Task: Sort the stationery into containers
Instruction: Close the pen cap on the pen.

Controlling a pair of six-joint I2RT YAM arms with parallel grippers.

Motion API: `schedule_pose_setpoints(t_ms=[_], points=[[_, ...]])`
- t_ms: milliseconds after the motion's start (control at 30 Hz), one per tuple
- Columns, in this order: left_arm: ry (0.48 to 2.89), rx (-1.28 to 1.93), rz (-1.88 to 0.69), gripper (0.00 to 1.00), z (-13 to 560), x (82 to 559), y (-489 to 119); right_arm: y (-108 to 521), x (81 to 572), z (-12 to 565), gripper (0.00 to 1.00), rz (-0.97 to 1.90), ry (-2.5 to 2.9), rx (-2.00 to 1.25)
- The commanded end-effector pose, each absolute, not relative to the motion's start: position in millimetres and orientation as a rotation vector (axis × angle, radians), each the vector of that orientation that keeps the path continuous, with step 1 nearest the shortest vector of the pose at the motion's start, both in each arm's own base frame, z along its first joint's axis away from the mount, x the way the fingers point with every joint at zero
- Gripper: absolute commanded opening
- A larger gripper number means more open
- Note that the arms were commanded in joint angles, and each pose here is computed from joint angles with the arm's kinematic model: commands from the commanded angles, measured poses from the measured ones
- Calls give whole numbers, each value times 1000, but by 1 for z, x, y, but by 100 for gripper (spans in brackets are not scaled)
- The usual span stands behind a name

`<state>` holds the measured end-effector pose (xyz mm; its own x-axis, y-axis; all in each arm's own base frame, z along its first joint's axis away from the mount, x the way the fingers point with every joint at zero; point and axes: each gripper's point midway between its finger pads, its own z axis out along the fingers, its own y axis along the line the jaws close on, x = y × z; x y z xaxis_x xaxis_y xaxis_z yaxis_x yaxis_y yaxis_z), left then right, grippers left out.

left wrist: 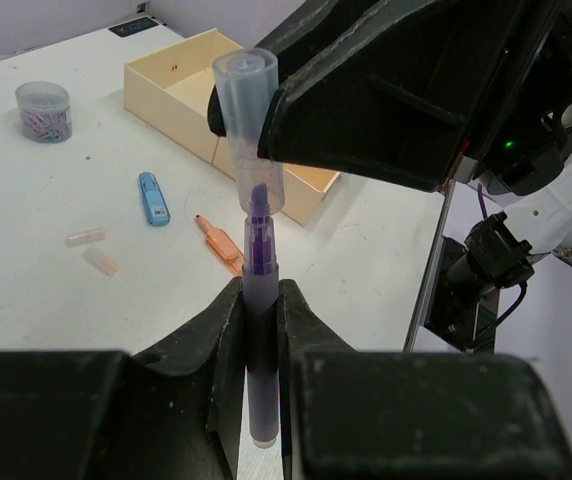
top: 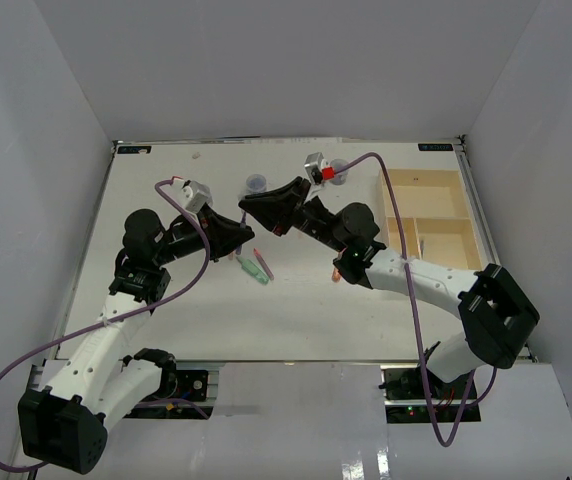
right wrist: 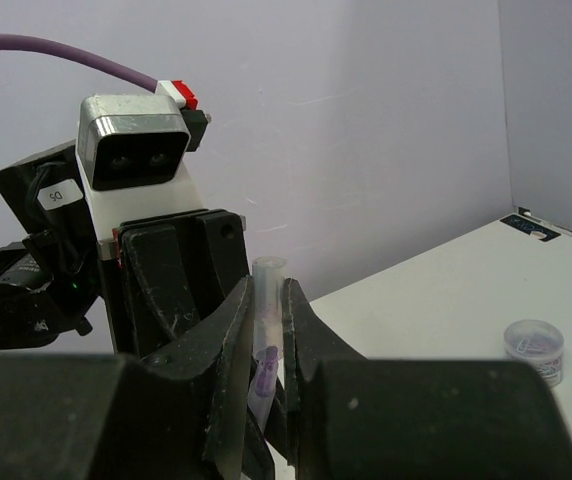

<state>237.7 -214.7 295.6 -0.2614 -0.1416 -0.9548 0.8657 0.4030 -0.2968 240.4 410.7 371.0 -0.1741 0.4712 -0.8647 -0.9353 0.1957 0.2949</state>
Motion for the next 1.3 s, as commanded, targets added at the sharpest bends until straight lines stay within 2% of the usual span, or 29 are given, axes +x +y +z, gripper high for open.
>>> schedule_pose_setpoints(t_ms=[0,467,700,1033,1267], points=[[1481,694,-1113,0,303,232,-216,408,233,383,8,1391,1072,-535],[1397,700,-1149,0,319,233,-221,407,226,385,9,1441,1052,-534],[1308,706,-1161,0,335,231,-223,403,222,391,16,1450,1031,-531],[1250,694,-1143,0,351,237,-224,398,217,398,20,1448,1006,-538],[1230,691,-1134,0,359,240,-224,395,215,399,30,1431,1009,-551]])
